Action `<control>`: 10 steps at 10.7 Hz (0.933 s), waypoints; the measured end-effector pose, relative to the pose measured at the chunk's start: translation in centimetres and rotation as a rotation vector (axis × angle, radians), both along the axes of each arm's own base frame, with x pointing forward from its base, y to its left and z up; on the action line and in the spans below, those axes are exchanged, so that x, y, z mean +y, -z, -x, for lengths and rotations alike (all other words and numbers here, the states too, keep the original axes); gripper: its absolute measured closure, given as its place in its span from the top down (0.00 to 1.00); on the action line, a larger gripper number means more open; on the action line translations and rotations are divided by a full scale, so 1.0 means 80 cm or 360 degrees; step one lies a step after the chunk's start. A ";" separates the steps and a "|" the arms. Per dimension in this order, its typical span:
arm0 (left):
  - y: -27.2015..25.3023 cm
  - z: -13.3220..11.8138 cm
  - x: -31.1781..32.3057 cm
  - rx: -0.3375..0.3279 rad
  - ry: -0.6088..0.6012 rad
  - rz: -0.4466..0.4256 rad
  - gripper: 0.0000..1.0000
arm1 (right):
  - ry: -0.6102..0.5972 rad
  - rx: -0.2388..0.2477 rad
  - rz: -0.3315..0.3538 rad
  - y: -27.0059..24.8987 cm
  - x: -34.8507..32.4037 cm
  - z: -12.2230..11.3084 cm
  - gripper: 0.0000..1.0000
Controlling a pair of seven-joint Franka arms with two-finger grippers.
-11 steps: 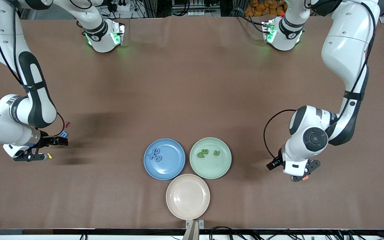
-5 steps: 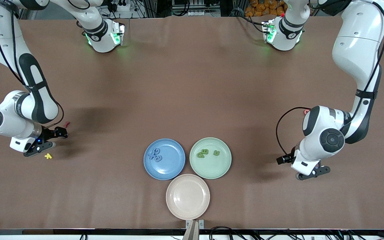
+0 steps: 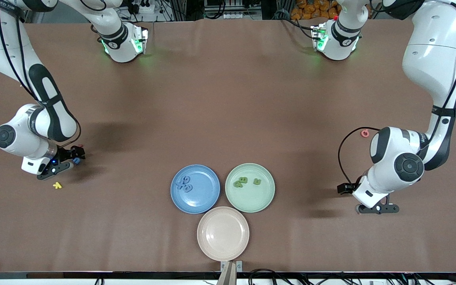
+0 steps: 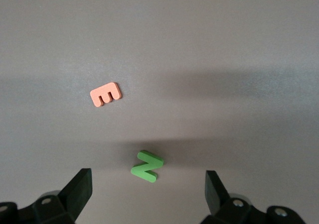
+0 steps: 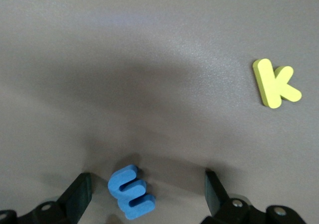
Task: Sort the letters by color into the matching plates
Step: 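Grasp the blue E with the right gripper while the left gripper reaches N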
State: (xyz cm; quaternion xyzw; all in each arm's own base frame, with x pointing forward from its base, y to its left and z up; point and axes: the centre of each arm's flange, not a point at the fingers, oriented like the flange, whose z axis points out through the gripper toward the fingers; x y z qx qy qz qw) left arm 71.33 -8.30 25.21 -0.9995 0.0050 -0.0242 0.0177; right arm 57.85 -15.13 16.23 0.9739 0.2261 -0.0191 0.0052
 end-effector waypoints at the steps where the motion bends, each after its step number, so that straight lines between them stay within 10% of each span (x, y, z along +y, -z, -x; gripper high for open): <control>1: 0.000 0.000 0.000 0.0001 0.0020 -0.0001 1.00 | -0.0017 -0.0002 0.0000 0.000 0.000 0.002 1.00; 10: 0.044 0.011 0.014 0.0103 0.0284 -0.0005 1.00 | -0.0024 -0.0037 0.0006 -0.007 0.003 0.018 0.78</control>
